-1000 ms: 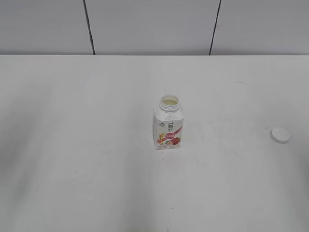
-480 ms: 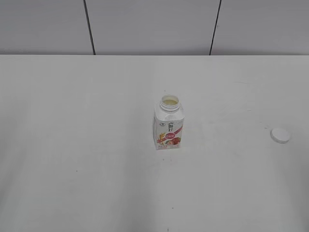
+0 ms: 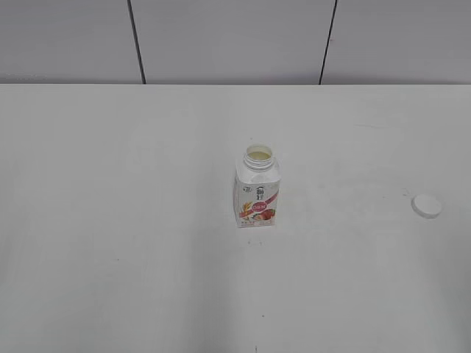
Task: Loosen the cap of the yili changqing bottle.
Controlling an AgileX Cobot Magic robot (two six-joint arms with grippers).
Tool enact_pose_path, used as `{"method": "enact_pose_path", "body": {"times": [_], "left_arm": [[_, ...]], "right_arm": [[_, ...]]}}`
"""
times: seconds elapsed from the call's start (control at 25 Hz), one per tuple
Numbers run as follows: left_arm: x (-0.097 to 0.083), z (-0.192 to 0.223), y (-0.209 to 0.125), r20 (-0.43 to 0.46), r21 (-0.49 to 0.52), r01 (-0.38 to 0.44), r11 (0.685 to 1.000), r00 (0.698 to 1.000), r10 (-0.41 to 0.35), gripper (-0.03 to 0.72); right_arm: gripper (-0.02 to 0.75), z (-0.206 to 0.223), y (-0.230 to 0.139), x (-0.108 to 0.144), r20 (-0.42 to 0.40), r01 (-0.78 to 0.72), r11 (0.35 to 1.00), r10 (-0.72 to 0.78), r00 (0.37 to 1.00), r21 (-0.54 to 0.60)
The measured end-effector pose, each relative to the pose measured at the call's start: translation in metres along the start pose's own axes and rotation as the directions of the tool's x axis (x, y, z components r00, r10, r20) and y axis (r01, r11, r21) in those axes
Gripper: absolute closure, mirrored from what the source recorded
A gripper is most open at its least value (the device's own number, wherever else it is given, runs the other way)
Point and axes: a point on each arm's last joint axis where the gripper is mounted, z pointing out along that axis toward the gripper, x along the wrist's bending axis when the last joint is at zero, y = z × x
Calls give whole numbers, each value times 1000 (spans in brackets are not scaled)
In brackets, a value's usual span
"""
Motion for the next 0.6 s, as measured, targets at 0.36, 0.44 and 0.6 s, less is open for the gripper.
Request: {"method": "enact_pose_path", "body": {"times": [0.36,0.44,0.6], "left_arm": [[-4,-10,-15,90,-30,2,1000,996,1,270],[-4,-10,-15,94,-30,-5,1000,996,8,270],[-4,-10,-15,99,-28,-3,1000,995,6,270]], "right_arm": [[173,-11,-10,3,14,14,996,-13,1000,-92],[173,-13,-12,3,16,16,994,-15,1000,-107],[173,-13,-12,3,17,17,994,-15,1000,-109]]}}
